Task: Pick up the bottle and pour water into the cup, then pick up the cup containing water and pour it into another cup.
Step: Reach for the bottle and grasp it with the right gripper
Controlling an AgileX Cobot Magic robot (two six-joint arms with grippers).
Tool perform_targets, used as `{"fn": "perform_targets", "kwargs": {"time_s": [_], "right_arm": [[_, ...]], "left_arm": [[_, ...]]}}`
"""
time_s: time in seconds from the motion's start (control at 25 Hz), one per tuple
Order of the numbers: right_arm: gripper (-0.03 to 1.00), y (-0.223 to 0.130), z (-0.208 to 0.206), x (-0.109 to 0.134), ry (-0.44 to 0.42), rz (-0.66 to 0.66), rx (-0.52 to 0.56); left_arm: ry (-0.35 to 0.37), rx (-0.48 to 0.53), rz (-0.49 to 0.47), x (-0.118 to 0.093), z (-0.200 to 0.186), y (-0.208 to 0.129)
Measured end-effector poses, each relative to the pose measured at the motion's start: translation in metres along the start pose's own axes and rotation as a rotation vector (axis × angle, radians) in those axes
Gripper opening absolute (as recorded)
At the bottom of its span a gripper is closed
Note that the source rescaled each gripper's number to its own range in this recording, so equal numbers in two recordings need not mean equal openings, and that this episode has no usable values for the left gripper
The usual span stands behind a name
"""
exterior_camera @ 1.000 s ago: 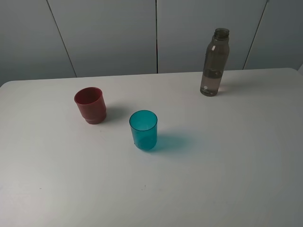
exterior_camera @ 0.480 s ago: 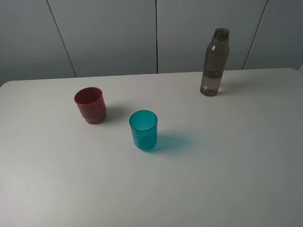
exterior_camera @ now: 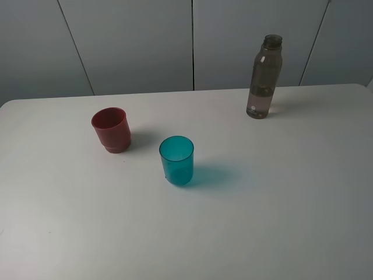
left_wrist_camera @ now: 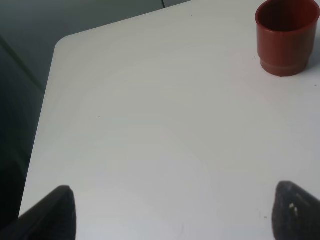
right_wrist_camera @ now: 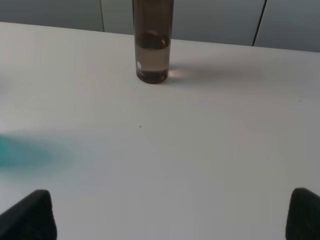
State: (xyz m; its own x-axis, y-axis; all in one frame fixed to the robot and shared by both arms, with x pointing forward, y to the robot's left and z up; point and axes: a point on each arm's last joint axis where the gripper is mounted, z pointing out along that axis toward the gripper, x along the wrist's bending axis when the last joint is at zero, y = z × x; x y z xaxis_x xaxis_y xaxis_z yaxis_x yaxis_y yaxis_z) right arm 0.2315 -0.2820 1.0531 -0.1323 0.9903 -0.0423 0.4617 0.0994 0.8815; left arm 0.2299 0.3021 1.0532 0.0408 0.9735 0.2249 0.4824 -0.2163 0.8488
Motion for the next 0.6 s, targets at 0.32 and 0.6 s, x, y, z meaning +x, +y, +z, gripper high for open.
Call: {"fn": "perform_targets", "kwargs": {"time_s": [0.32,0.6], "right_arm": [[1.0,0.0,0.0,0.0,0.0,0.0,0.0],[1.0,0.0,0.0,0.0001,0.002,0.001,0.0]], "left_arm": [[0.0,0.0,0.0,0.0,0.0,0.0],[0.0,0.0,0.0,0.0,0.0,0.0]]}}
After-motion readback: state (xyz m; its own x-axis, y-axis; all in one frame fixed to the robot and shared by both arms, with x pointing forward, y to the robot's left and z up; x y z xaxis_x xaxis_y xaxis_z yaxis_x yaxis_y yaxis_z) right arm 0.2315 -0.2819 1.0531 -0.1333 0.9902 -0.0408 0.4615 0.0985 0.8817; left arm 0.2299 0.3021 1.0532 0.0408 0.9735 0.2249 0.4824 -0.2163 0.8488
